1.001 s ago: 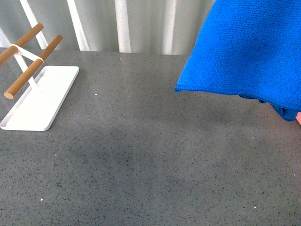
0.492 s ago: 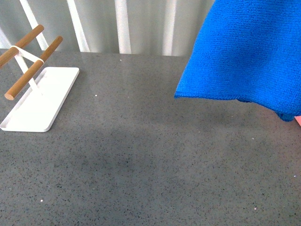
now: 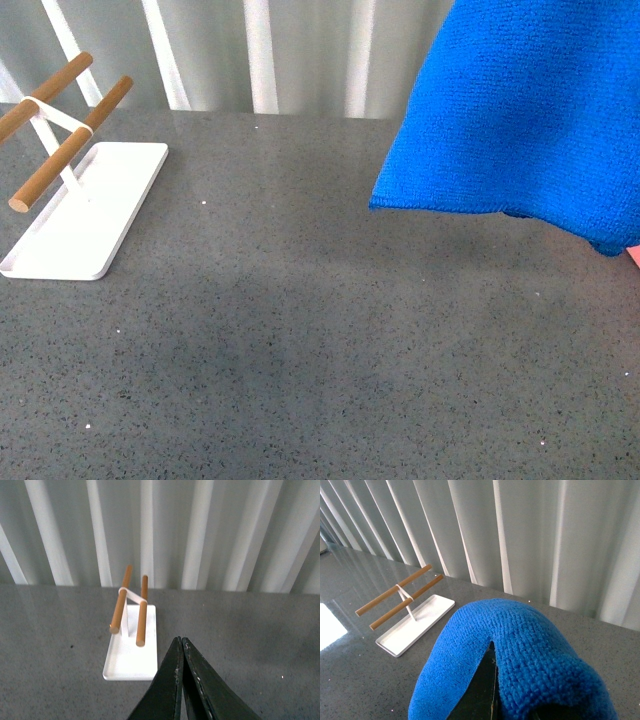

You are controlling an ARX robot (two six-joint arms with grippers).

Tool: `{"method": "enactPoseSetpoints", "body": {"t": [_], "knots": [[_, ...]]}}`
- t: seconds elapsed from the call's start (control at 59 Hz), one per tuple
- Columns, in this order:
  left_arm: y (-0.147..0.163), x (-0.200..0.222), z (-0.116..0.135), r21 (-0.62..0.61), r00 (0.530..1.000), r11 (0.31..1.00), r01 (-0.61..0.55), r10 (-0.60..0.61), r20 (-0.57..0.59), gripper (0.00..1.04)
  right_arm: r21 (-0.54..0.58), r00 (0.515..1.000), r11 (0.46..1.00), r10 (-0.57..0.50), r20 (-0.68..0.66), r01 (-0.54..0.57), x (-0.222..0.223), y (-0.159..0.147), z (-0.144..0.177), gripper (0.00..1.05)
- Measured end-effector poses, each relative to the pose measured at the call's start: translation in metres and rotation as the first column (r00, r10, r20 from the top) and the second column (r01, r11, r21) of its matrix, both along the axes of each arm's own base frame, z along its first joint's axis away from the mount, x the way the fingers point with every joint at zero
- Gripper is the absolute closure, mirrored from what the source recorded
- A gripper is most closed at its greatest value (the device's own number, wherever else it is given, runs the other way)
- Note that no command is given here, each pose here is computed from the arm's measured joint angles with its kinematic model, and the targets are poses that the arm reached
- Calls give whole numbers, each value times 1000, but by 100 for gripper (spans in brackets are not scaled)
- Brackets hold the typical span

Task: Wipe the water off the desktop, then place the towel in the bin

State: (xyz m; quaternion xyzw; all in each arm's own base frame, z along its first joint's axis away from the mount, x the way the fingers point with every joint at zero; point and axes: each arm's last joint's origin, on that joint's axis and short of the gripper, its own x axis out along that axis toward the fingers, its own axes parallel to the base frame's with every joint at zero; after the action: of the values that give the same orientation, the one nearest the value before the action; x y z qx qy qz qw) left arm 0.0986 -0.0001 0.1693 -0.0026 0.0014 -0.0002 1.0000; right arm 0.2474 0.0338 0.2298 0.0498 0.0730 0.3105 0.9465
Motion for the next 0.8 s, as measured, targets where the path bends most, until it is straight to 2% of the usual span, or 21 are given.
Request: {"method": "enactPoseSetpoints", "body": {"t": [0.237,0.339,0.441,0.645,0.797], "knots": [[0,-2,2,-1,1000,1000,0,0,23,101,-7,999,1000,-22,-36,22,3,4,-7,102],[0,-2,2,0,1000,1000,0,0,23,84,-23,989,998,-69,-133,67,10,10,-20,102],[0,-2,2,0,1000,1000,0,0,23,65,-49,957,989,-147,-252,139,23,18,-40,102],[0,-2,2,0,1000,1000,0,0,23,30,-97,865,981,-193,-464,167,36,44,-93,102],[0,-2,2,1,1000,1000,0,0,23,6,-124,798,975,-224,-559,186,48,57,-121,102]]}}
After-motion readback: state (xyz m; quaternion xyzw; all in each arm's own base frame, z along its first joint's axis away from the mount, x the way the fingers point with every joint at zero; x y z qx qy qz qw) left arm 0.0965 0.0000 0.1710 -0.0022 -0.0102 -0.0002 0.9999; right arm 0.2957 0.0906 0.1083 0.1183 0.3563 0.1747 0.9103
